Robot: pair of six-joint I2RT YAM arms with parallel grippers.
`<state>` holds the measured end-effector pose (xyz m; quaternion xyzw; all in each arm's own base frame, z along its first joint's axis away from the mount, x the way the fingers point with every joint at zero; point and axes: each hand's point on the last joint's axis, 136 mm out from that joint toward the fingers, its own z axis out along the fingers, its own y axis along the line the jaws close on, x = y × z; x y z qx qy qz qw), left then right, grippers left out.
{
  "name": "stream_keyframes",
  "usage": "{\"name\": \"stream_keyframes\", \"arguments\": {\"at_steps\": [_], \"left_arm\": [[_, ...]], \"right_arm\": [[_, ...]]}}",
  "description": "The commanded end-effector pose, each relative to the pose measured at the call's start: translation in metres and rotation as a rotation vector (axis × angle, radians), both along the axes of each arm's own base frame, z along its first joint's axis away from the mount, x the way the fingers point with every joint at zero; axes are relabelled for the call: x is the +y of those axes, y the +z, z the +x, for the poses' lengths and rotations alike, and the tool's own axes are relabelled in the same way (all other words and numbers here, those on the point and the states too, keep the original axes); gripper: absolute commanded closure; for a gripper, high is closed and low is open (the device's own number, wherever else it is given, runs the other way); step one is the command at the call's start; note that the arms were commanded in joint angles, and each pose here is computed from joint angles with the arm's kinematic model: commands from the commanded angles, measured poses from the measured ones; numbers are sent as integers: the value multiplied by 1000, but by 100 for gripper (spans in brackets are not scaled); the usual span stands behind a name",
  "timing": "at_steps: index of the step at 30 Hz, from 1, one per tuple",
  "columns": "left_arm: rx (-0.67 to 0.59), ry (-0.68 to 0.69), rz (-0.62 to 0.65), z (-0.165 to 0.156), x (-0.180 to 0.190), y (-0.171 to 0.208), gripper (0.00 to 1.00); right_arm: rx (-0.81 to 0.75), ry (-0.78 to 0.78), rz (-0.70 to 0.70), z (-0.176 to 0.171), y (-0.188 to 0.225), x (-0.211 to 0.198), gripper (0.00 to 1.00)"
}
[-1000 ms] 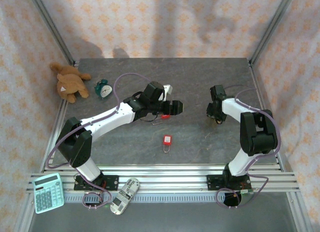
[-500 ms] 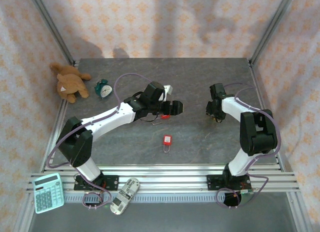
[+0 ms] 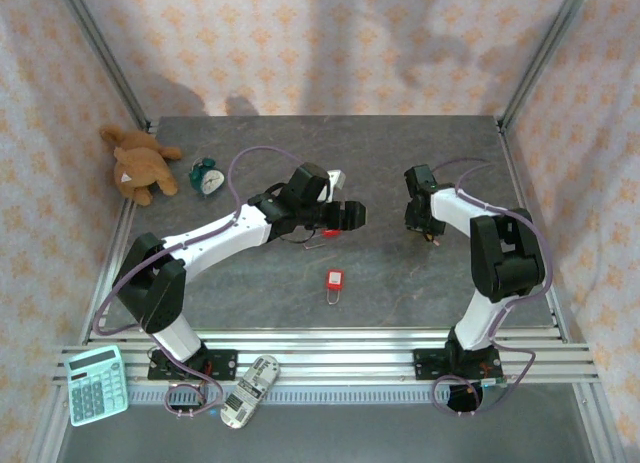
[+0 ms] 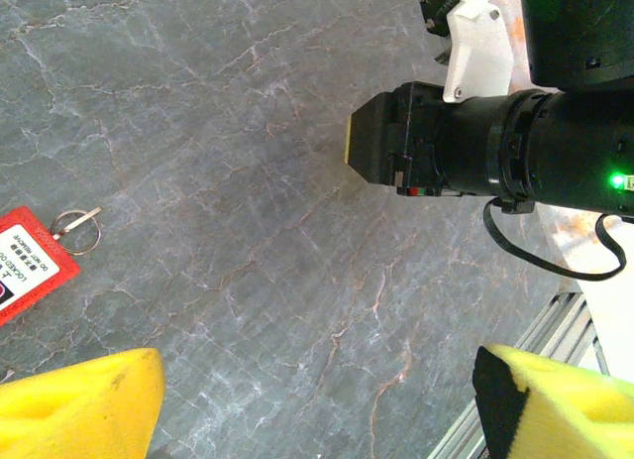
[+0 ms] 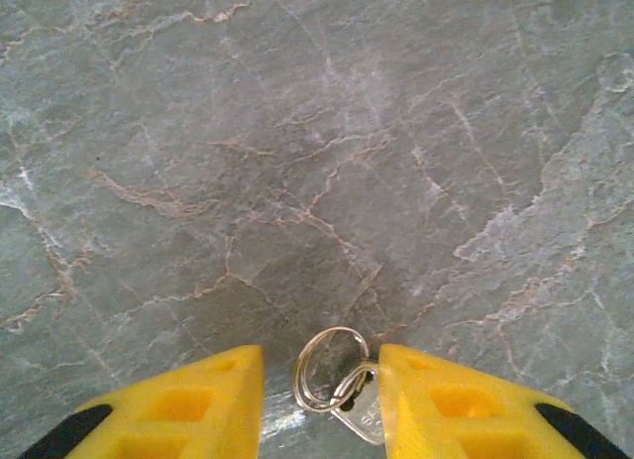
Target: Unlock with the key
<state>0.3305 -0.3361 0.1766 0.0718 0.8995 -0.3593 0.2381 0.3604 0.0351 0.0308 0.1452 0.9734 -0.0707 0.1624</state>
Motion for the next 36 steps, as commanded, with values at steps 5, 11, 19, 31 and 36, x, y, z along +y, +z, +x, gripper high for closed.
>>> {"name": "stream_keyframes", "arguments": {"at_steps": [5,11,19,31,36], "left_arm": [[-15,-20,4,1,-4,3,18],[-14,-19,5,1,-4,2,18],[-15,-20,6,2,-4,1,18],[-14,-21,8,2,-4,-1,18],[-40,-20,7,1,-4,0,18]], "right_arm": [[30,-2,-66,4,1,-9,78],[27,2,-68,5,4,-8,83],[15,-4,-74,2,6,-10,95],[-157,-33,4,-9,55,-6,100],[-229,-26,99,-20,80,8,100]]}}
